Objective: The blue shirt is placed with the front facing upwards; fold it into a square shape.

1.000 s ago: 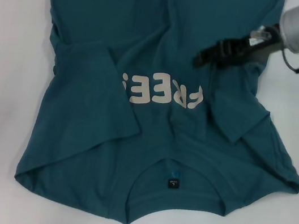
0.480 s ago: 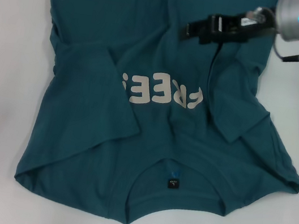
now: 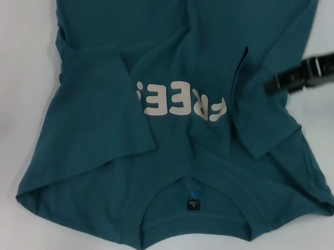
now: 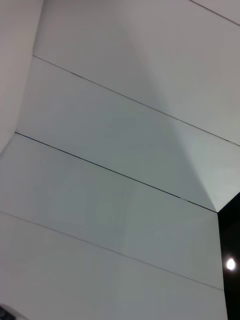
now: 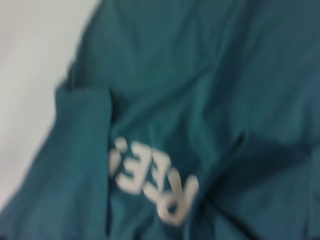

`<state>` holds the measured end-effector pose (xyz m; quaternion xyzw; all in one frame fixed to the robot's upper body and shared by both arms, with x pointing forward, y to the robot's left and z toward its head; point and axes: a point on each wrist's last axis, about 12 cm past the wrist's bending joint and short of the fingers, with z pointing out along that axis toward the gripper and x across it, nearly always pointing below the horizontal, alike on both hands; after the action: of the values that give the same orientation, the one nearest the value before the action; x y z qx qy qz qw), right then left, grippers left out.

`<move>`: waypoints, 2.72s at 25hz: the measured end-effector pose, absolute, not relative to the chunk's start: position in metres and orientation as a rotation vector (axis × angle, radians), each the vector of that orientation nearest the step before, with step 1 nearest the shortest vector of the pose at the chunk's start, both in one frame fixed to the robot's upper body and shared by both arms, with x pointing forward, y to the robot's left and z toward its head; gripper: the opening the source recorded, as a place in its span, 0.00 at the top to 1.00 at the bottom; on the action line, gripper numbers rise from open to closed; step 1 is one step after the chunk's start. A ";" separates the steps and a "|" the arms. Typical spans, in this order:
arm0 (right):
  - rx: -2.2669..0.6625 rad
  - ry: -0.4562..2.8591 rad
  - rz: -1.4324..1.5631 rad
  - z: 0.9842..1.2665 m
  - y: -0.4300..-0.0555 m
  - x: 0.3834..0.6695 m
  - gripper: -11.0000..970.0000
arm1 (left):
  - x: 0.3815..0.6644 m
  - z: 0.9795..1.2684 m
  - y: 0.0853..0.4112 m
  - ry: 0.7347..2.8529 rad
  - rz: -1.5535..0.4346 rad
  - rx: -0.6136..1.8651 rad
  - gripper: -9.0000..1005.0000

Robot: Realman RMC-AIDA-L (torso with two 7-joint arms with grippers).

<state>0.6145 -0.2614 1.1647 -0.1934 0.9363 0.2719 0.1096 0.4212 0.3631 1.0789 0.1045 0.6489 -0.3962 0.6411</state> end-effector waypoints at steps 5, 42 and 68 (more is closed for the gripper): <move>-0.689 2.867 0.681 1.150 -0.250 0.606 0.29 | 0.422 1.079 0.363 1.477 -0.905 0.240 0.28; -0.783 2.940 0.596 1.145 -0.244 0.595 0.29 | 0.421 1.078 0.362 1.478 -0.910 0.234 0.28; 0.061 2.961 1.027 1.109 -0.298 0.557 0.29 | 0.425 1.081 0.363 1.465 -0.876 0.260 0.28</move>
<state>0.5575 -0.2979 1.1091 0.0195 0.9446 0.3277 0.0036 0.4255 0.3632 1.0813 0.1144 0.6448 -0.3855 0.6501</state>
